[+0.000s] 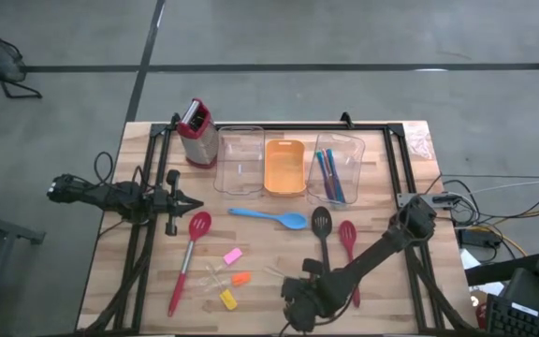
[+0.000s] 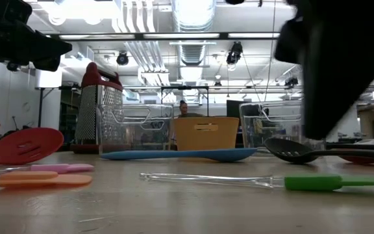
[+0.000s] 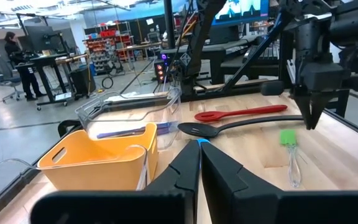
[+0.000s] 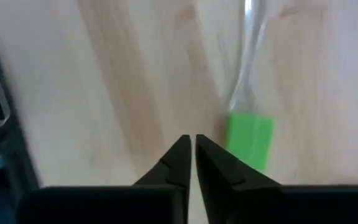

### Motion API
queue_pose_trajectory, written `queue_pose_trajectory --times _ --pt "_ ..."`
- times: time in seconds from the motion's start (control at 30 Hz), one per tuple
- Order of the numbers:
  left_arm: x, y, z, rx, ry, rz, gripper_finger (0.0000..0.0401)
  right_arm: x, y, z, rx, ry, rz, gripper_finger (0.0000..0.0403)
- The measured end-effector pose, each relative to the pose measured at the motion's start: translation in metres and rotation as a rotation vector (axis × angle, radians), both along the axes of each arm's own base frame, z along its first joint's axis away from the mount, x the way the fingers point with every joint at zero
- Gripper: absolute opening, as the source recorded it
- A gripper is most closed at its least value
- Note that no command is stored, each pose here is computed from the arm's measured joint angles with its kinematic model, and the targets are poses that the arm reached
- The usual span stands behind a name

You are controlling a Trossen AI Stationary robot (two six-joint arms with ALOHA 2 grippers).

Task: Pick & Place Kitchen Items
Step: Put the green spatula into the yellow bin

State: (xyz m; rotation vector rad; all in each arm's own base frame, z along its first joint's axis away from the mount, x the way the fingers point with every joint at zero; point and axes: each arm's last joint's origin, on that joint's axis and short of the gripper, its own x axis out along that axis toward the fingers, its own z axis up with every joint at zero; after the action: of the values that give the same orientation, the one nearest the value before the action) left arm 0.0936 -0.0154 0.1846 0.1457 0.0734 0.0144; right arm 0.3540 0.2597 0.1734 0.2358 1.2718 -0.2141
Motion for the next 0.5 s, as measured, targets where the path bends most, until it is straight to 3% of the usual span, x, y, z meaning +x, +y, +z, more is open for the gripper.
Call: queue_pose_trajectory --times 0.23,0.5 --pt "0.000 0.000 0.000 0.000 -0.001 0.000 0.0018 -0.018 0.000 -0.010 -0.050 0.102 -0.079 0.0118" --pt "0.000 0.000 0.000 0.000 0.000 0.000 0.0020 -0.021 -0.005 -0.022 -0.084 0.099 -0.049 0.0211"
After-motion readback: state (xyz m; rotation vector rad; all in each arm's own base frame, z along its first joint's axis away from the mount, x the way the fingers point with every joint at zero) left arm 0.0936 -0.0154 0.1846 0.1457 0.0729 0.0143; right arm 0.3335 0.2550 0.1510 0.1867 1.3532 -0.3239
